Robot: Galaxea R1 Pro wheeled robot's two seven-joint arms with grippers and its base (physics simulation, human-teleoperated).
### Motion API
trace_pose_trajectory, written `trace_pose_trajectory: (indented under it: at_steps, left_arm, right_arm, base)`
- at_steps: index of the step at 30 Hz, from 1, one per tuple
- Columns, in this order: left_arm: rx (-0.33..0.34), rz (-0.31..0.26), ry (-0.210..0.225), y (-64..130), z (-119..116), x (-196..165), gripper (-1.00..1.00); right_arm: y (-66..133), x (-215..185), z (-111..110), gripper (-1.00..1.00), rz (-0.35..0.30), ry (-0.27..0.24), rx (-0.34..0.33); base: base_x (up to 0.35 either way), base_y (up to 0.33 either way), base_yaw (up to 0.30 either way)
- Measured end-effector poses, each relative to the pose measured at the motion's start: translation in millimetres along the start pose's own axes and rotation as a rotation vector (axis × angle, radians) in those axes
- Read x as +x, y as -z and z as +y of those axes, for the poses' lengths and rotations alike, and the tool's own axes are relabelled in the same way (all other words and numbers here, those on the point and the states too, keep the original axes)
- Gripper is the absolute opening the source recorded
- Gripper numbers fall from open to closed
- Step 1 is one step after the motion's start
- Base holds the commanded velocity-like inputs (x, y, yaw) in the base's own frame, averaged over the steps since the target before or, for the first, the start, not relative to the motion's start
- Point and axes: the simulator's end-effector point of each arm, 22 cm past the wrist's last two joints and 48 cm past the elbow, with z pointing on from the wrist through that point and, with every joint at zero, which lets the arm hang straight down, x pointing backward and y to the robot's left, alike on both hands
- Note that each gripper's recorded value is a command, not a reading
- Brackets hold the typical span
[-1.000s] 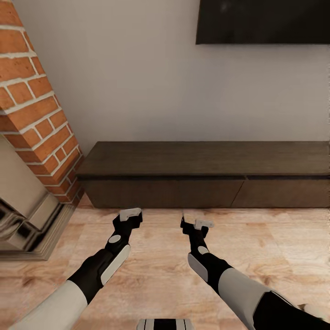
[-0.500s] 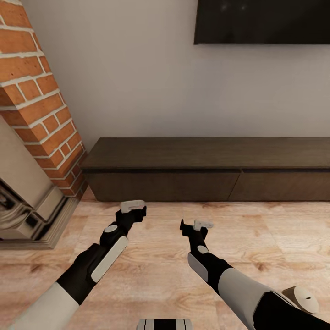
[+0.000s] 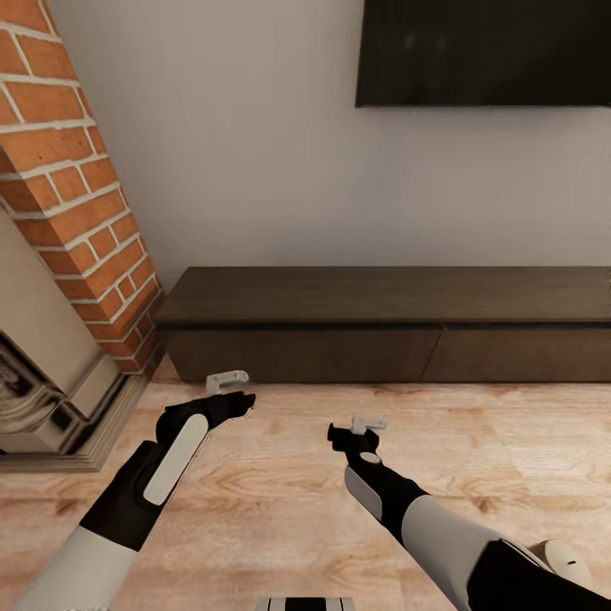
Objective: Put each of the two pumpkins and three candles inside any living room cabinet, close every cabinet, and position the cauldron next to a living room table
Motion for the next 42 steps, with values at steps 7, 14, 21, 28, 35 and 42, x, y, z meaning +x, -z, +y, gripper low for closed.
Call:
trace_pose_trajectory:
  at_steps: [7, 14, 21, 28, 35, 42]
  left_arm:
    - [-0.017, 0.001, 0.046, 13.7, 18, -15, 1.0]
    - [0.034, 0.041, 0.056, 27.1, 5, -14, 1.0]
    - [0.06, 0.045, 0.054, 40.4, -2, -20, 1.0]
    - [0.065, 0.019, 0.049, 53.2, -6, -31, 1.0]
    - [0.072, -0.007, 0.047, 66.3, -10, -43, 1.0]
    - [0.081, -0.036, 0.043, 80.4, -14, -54, 1.0]
  right_arm:
    - [14.2, -28, 32, 1.0, 0.003, 0.003, -0.07]
    - [26.6, -46, 46, 1.0, 0.03, -0.019, -0.102]
    - [31.9, -63, 32, 1.0, 0.054, -0.111, -0.076]
    - [40.9, -77, 31, 1.0, 0.041, -0.117, -0.078]
    - [51.1, -93, 34, 1.0, 0.012, -0.12, -0.087]
    - [62.0, -109, 36, 1.0, -0.016, -0.12, -0.096]
  base:
    - [0.0, 0.0, 0.0]
    - [0.0, 0.0, 0.0]
    - [0.0, 0.0, 0.0]
    - [-0.168, 0.0, 0.0]
    - [-0.327, 0.0, -0.148]
    - [-0.306, 0.0, -0.287]
